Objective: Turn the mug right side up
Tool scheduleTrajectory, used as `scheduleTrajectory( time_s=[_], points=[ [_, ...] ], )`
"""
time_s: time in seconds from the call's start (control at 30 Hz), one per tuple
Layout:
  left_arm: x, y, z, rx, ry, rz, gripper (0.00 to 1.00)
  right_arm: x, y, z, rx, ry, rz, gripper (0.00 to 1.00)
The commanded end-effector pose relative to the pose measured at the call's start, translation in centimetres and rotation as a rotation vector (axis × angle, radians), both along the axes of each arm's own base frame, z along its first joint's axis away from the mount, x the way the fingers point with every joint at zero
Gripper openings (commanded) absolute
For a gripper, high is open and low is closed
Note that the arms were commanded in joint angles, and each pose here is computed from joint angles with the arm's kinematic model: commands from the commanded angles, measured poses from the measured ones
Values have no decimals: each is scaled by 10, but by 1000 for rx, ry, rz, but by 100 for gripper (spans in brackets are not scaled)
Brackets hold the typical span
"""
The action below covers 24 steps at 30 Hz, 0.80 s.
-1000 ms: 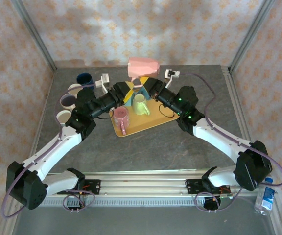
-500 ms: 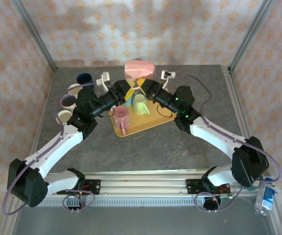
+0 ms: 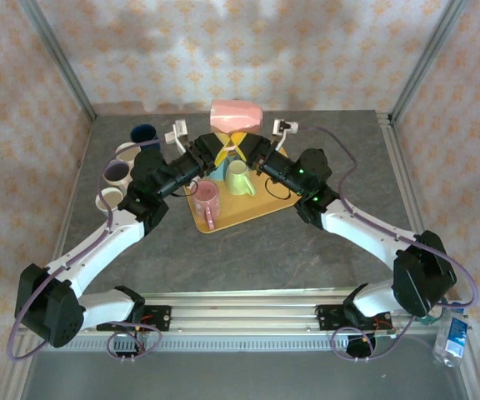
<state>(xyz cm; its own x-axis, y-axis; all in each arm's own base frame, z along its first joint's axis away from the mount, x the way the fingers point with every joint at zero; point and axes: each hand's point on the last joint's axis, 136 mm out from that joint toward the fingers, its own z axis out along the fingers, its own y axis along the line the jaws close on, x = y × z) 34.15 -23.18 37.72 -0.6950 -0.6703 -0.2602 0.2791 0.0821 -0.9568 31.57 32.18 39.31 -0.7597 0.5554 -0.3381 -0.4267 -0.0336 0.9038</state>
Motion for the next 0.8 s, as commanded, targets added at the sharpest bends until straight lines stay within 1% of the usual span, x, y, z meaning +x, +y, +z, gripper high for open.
scheduleTrajectory(
  time_s=[0.0, 0.13, 0.2, 0.3, 0.4, 0.43, 0.47, 0.5, 0.53, 0.57, 0.6, 0.67, 0.73, 0.77],
  points=[
    [-1, 10, 31, -39, -95, 53, 37, -21, -7, 45, 112, -153, 30, 0],
    [1, 14, 32, -42, -97, 75, 34, -22, -6, 44, 113, -154, 35, 0],
    [2, 16, 32, -45, -98, 82, 29, -23, -6, 44, 114, -153, 37, 0],
    [2, 17, 29, -39, -98, 92, 17, -23, -6, 43, 112, -154, 37, 0],
    [0, 18, 29, -34, -111, 95, 3, -20, -5, 38, 104, -141, 31, 0],
    [0, 19, 31, -29, -122, 98, 0, -18, -5, 35, 101, -133, 24, 0],
    [-2, 20, 33, -26, -134, 101, 0, -17, -5, 33, 97, -127, 19, 0],
    [-3, 21, 35, -22, -150, 109, 0, -16, -5, 31, 94, -122, 15, 6],
    [-5, 23, 40, -20, -170, 113, 0, -15, -5, 30, 90, -120, 11, 15],
    [-6, 24, 42, -18, -185, 119, 0, -15, -5, 28, 86, -115, 9, 26],
    [-8, 25, 47, -19, -203, 125, 0, -14, -5, 26, 83, -110, 2, 39],
    [-11, 27, 53, -13, -238, 132, 0, -12, -7, 24, 79, -100, -11, 49],
    [-13, 28, 60, -5, -268, 140, 0, -10, -9, 19, 60, -88, -32, 55],
    [-13, 29, 61, 6, -273, 144, 0, -8, -9, 15, 44, -76, -40, 56]
  ],
)
